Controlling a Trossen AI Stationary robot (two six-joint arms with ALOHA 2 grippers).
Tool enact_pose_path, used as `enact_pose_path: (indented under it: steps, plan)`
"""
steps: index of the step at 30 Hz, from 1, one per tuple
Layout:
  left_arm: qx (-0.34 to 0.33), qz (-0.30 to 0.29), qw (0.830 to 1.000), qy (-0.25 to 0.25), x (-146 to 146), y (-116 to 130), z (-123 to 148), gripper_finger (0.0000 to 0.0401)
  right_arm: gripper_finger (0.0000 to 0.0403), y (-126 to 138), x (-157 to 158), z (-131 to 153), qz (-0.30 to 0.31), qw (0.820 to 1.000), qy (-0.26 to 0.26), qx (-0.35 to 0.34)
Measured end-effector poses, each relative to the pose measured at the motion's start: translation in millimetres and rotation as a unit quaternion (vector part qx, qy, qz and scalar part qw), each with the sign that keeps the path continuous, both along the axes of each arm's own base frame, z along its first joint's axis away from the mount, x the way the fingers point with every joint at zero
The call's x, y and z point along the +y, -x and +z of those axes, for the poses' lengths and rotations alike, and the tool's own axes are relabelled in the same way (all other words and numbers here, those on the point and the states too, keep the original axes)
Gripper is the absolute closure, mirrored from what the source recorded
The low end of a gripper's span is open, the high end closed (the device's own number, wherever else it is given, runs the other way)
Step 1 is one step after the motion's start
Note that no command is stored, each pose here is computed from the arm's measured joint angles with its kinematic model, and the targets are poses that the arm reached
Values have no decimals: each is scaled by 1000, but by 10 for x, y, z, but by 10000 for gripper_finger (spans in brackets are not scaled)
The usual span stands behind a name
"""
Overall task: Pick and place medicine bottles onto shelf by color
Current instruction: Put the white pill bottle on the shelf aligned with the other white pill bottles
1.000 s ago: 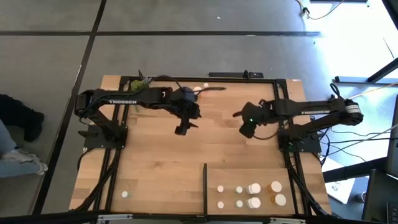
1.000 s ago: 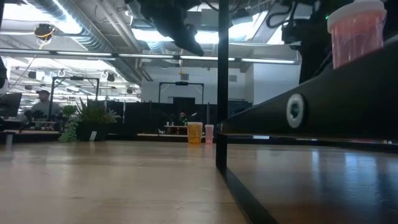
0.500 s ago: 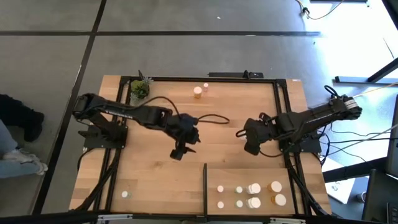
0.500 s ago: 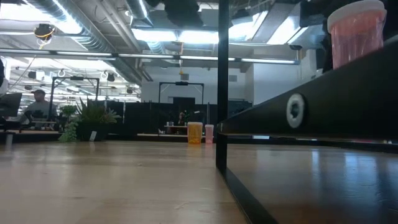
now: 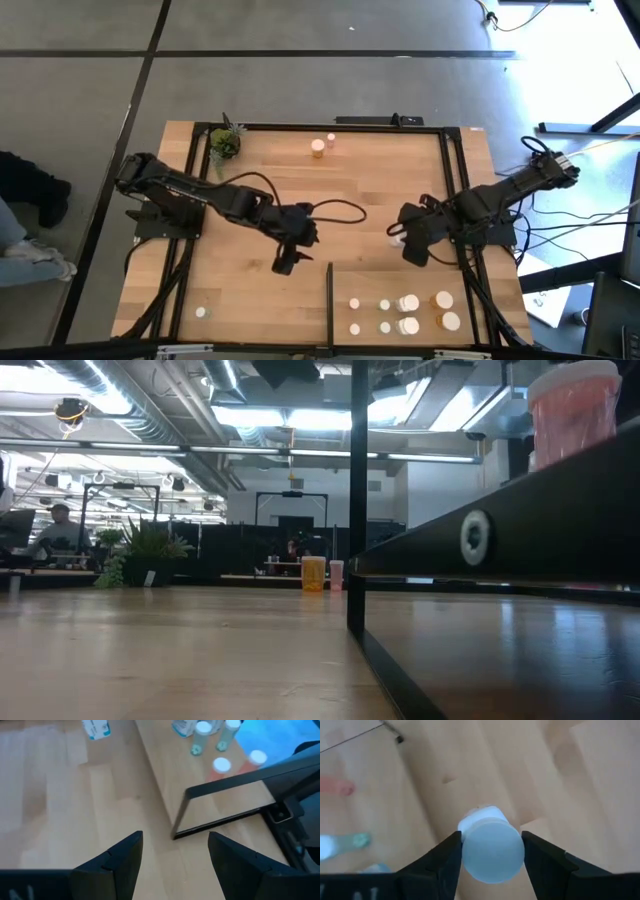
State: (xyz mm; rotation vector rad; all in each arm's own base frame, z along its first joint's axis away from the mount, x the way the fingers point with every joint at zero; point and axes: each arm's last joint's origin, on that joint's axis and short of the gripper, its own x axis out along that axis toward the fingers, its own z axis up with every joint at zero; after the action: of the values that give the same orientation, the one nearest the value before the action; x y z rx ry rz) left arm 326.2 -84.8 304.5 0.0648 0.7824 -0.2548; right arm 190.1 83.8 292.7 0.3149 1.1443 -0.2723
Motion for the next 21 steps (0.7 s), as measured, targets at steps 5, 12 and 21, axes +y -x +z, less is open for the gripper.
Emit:
enact_pose_path:
  steps: [5, 12, 21]
  plan:
    - [1, -10, 1000, 8, -132, 35, 2, 182, 208, 71, 146, -4, 6, 999, -33, 9]
    - [-21, -26, 999, 1, -299, 64, 29, 182, 208, 120, 390, -48, 18, 998, -58, 12]
    - [-48, -41, 998, 9, -419, 69, 68, 182, 208, 93, 651, -182, 31, 997, -64, 24]
